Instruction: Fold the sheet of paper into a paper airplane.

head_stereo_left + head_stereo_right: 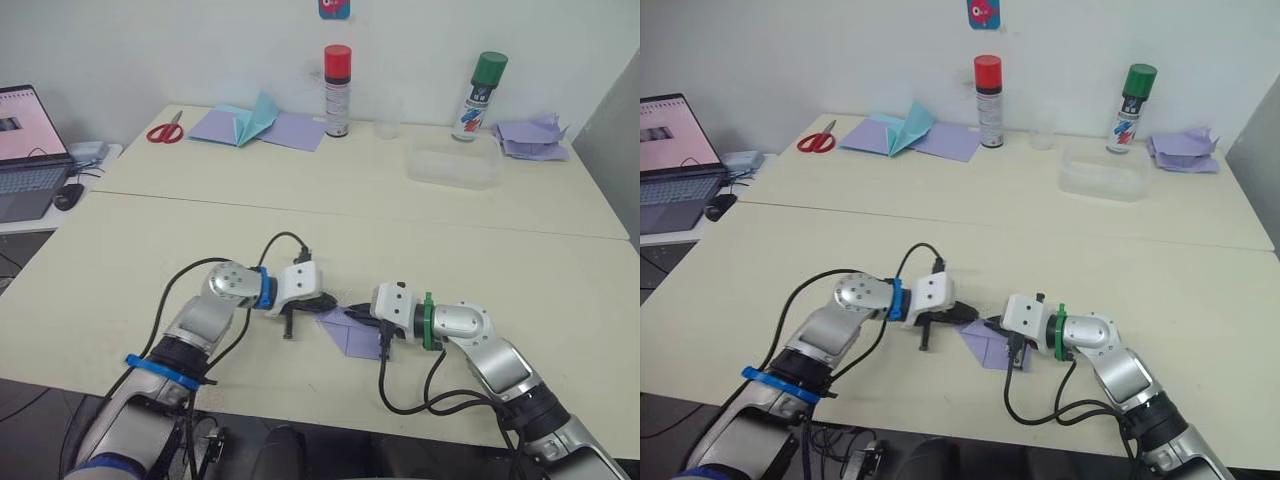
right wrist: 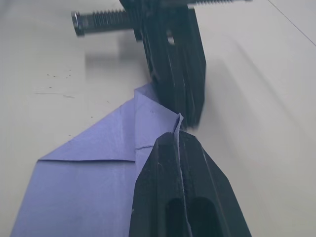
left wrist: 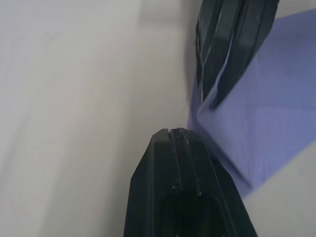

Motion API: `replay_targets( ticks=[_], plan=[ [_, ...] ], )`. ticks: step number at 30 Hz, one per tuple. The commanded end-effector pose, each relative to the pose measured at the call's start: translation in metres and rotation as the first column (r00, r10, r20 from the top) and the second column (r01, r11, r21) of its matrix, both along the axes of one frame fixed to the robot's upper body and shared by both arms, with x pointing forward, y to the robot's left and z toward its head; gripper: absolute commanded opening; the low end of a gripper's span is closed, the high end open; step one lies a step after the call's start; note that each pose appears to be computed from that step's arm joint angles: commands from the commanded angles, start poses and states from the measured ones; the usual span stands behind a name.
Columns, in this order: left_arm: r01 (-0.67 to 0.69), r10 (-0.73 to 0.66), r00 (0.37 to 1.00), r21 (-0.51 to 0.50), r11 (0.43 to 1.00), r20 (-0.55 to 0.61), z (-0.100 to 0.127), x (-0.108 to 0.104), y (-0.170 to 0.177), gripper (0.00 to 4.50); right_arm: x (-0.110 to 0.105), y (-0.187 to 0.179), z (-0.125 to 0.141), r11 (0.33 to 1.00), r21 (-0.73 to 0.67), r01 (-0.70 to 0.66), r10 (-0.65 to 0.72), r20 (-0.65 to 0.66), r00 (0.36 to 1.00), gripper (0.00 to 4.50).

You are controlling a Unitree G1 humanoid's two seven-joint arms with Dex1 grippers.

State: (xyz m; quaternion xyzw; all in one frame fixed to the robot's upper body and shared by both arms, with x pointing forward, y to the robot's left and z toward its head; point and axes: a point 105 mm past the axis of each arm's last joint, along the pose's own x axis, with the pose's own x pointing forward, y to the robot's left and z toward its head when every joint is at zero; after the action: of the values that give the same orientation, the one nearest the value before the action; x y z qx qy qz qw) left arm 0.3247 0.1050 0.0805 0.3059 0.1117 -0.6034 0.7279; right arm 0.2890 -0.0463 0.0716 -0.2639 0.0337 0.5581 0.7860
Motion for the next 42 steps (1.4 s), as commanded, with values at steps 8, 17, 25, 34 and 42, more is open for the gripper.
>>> replay_targets(
  ticks=[8,17,25,34,42],
  plan=[
    [-0.017,0.018,1.000,-0.170,0.985,0.004,0.045,-0.016,0.007,0.00,0.002,0.000,-0.012,0.999,-0.050,0.020,-0.021,-0.027,0.999,0.02],
    [-0.025,0.011,0.996,-0.166,0.986,-0.083,0.016,-0.023,-0.016,0.00,0.003,0.004,-0.010,0.999,-0.037,0.018,-0.019,-0.031,0.999,0.02],
    [-0.036,0.030,0.985,-0.034,0.999,-0.171,-0.029,-0.026,-0.012,0.00,0.003,0.002,-0.003,1.000,-0.024,0.019,-0.020,-0.036,0.999,0.02],
    [-0.048,0.043,0.970,-0.016,0.999,-0.239,-0.042,-0.034,-0.010,0.00,-0.003,-0.005,0.031,0.997,0.075,0.002,0.003,-0.059,0.998,1.35],
    [-0.115,0.099,0.950,-0.039,0.993,-0.295,-0.043,-0.030,-0.011,0.00,-0.020,-0.015,0.061,0.993,0.099,-0.068,0.068,0.002,0.998,2.81]
  ],
)
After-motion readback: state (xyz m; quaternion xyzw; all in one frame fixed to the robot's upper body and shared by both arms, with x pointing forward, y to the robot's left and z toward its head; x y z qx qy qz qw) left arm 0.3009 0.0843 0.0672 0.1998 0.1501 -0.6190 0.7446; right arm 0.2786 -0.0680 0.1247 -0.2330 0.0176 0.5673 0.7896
